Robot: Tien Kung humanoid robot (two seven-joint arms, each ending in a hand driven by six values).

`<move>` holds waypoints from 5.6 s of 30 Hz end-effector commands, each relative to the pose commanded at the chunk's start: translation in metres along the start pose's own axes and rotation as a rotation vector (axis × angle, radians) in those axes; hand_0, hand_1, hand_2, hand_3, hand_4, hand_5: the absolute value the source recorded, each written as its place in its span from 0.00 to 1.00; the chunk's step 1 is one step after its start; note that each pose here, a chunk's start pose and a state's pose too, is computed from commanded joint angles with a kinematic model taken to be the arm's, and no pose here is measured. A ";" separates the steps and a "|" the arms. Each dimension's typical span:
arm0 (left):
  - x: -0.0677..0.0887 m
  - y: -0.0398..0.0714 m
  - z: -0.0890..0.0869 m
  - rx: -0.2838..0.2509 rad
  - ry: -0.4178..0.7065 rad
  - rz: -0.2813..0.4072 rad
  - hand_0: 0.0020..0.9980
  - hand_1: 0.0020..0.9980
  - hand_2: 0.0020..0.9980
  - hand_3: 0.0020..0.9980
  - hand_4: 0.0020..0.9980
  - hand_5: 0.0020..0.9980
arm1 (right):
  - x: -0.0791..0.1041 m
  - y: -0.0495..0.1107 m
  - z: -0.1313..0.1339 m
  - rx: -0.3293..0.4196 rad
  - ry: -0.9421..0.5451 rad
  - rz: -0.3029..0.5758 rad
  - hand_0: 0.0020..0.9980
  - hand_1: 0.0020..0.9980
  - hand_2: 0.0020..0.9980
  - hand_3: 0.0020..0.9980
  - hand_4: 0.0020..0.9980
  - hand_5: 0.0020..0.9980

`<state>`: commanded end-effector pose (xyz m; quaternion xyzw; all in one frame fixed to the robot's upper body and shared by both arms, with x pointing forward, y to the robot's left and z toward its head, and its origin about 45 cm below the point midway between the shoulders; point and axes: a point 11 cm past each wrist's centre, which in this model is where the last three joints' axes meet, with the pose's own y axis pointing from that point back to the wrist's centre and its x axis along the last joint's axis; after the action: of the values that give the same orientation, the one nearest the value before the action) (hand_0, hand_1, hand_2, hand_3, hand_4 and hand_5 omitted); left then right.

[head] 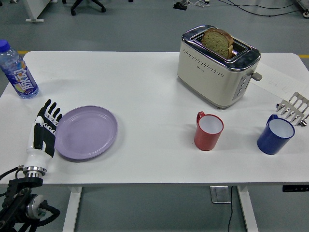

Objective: Push plate across desktop

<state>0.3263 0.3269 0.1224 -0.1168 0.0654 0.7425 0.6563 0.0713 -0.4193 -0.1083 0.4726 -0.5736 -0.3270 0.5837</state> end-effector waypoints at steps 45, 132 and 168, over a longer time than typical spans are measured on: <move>0.006 -0.002 -0.014 0.046 -0.023 0.035 0.93 0.93 0.94 0.93 0.49 1.00 | -0.002 0.000 0.004 -0.008 0.004 -0.004 0.60 0.55 0.65 0.61 0.14 0.34; -0.112 0.015 -0.053 0.182 0.134 -0.274 0.91 0.92 0.95 0.92 0.49 1.00 | 0.000 0.000 0.004 -0.004 0.018 -0.003 0.60 0.55 0.65 0.61 0.15 0.34; -0.088 -0.005 -0.023 0.075 0.109 -0.185 0.89 0.91 0.93 0.91 0.48 1.00 | 0.000 0.000 0.004 -0.004 0.017 -0.004 0.60 0.55 0.65 0.61 0.14 0.34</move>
<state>0.3430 0.2377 0.1229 -0.1380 0.1176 0.6682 0.7215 0.0675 -0.4202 -0.1087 0.4752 -0.5670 -0.3255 0.5889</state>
